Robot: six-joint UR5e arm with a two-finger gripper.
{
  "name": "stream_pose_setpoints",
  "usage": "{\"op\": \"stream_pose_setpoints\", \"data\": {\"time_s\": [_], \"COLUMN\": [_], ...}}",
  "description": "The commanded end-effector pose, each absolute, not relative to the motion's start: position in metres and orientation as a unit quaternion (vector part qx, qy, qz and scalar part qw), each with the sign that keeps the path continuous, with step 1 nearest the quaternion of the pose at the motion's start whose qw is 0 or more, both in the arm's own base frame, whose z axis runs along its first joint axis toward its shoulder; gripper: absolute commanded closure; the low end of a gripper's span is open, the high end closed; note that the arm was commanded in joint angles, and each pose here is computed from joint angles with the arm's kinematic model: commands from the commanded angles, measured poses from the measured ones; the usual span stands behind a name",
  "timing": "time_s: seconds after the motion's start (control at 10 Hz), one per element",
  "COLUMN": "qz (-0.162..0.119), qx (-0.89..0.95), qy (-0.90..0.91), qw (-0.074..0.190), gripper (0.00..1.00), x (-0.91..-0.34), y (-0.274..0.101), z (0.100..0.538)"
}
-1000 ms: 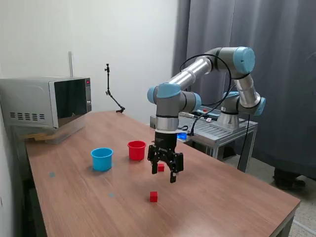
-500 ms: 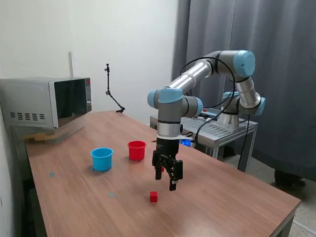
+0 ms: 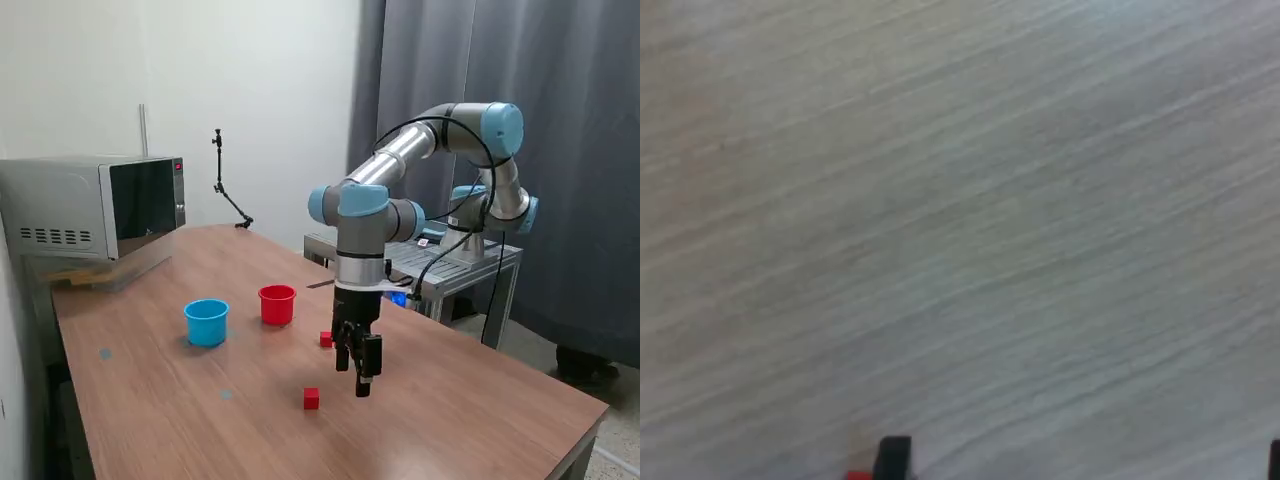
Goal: Place red objects in the red bin, and blue objects in the blue bin.
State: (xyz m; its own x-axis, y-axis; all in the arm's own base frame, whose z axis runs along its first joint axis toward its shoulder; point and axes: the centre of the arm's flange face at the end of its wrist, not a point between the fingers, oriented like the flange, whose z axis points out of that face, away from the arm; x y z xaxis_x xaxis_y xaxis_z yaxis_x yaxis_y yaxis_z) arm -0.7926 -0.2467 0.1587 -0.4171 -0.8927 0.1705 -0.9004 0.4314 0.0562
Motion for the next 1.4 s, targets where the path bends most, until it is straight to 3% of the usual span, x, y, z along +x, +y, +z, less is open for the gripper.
{"op": "stream_pose_setpoints", "data": {"time_s": [0.0, 0.2, 0.8, 1.3], "qz": [0.011, -0.010, -0.006, -0.015], "qx": [0.517, 0.515, 0.500, 0.565], "qy": [-0.853, -0.855, -0.865, -0.822], "qw": [0.077, 0.063, 0.054, 0.066], "gripper": [0.00, 0.00, 0.00, 0.00], "x": [-0.790, -0.781, -0.791, -0.806], "y": [-0.246, -0.239, -0.202, -0.185], "z": [0.154, 0.160, 0.144, 0.144]}}
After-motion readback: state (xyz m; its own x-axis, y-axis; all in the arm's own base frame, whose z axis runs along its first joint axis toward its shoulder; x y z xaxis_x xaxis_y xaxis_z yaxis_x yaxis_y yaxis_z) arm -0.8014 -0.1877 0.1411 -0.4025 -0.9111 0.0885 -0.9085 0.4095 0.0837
